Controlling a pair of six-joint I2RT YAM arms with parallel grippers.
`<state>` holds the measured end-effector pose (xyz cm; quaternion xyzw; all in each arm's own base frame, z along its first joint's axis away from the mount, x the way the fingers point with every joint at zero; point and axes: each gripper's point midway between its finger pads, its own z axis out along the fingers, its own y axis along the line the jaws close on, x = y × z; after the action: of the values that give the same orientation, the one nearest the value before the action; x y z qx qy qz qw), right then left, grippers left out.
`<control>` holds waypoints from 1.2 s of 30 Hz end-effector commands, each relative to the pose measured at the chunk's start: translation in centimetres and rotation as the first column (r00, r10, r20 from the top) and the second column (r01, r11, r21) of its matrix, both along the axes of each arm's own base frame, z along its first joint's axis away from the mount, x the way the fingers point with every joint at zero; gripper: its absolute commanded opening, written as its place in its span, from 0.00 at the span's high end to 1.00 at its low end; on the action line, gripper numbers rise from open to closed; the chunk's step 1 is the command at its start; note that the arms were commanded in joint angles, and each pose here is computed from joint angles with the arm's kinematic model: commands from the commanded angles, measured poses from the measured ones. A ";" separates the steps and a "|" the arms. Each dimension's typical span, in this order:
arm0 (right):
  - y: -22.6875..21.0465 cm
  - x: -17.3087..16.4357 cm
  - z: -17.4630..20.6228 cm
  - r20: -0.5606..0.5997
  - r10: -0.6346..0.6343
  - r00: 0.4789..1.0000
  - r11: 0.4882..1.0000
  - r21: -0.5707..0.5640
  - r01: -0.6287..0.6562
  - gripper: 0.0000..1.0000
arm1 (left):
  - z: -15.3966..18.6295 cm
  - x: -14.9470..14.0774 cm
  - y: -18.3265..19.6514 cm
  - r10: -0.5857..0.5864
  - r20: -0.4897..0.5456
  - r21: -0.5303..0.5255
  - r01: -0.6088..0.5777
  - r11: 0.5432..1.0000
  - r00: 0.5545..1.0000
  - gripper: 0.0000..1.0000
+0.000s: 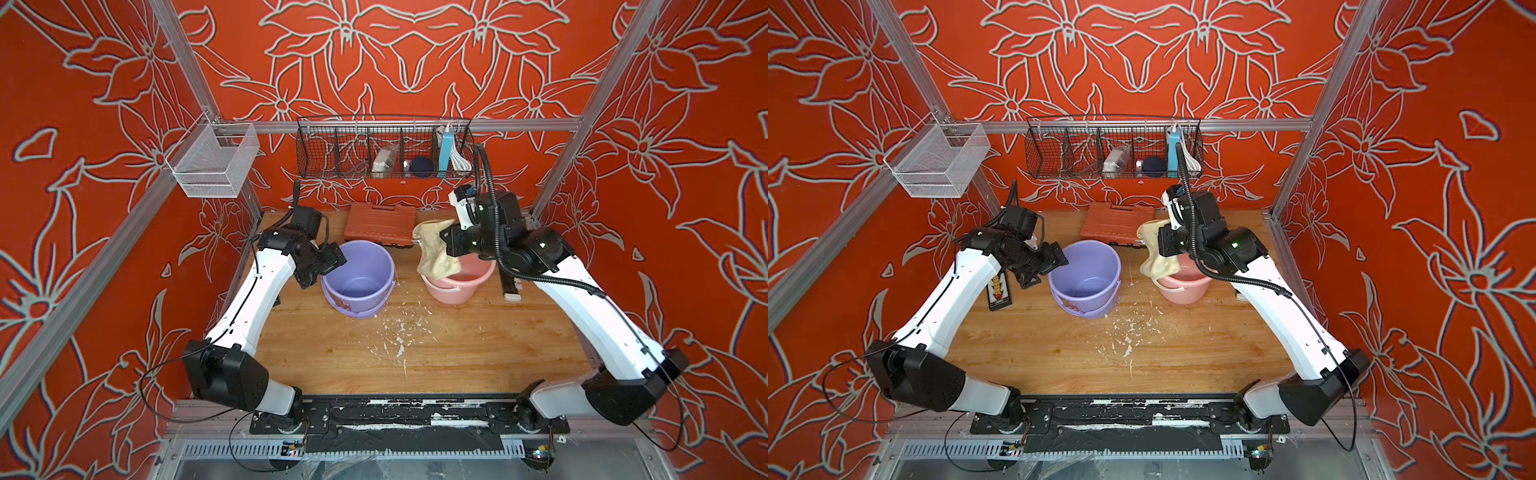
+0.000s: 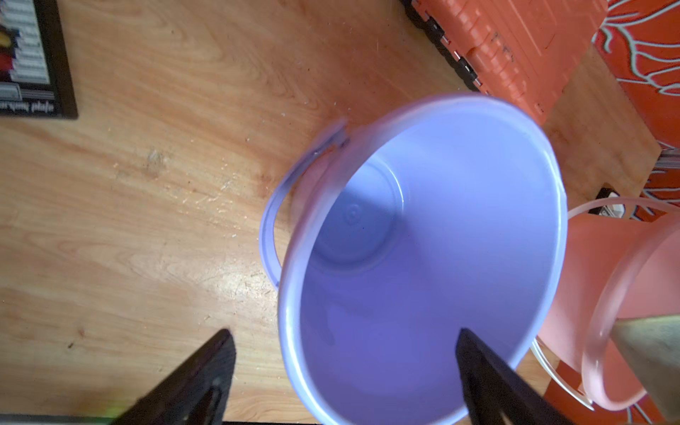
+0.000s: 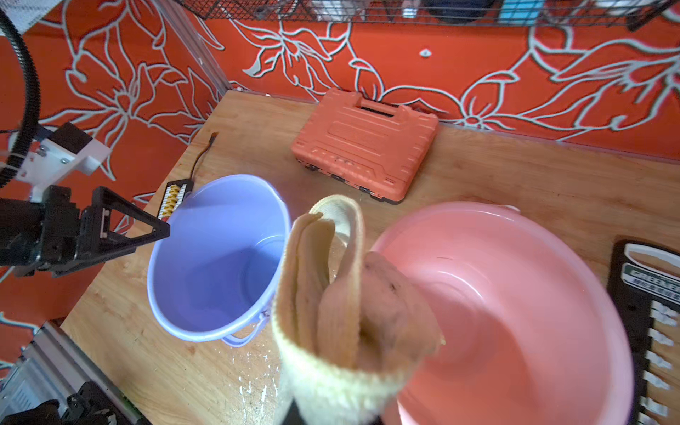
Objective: Wipe the inside of the bucket with a cloth
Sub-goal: Pick up the bucket from the center of the board.
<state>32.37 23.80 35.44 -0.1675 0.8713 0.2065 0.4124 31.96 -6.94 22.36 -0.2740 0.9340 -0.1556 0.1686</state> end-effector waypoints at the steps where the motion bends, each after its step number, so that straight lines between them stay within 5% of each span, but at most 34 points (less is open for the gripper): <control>1: 1.2 0.4 1.2 0.035 -0.009 0.999 1.000 0.024 0.008 1.00 | 0.2 -0.6 -0.4 0.008 0.031 -0.047 -0.007 0.999 0.999 0.17; 6: 2.6 0.1 1.0 0.031 0.013 0.999 1.000 0.015 -0.014 1.00 | -1.7 -1.4 -1.1 0.017 -0.003 -0.096 -0.018 0.995 1.000 0.31; 11: 3.3 0.0 0.7 0.023 0.027 0.999 1.000 0.008 -0.027 1.00 | -3.0 -1.8 -1.3 0.011 -0.028 -0.110 -0.014 0.994 1.000 0.33; 18: 4.2 -0.4 -0.2 0.000 0.045 0.999 0.999 -0.009 -0.045 1.00 | -3.7 -1.2 -1.9 0.006 -0.036 -0.144 -0.011 0.990 0.999 0.55; 24: 4.5 -0.5 -0.7 -0.008 0.049 0.999 0.999 -0.009 -0.049 1.00 | -4.2 -1.4 -2.1 -0.009 -0.058 -0.141 0.001 0.990 0.998 0.57; 30: 4.8 -0.5 -1.1 -0.020 0.053 0.998 0.999 -0.002 -0.053 1.00 | -4.9 -1.8 -2.1 -0.011 -0.073 -0.141 0.001 0.990 0.997 0.75; 36: 5.1 -0.7 -1.6 -0.034 0.062 0.997 0.998 0.001 -0.062 1.00 | -5.3 -1.8 -2.5 -0.029 -0.091 -0.144 0.016 0.990 0.995 0.76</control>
<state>31.53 28.37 34.19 -0.1969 0.8719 0.2168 0.3924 30.23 -9.02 17.46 -0.2900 0.9267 -0.2102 0.1136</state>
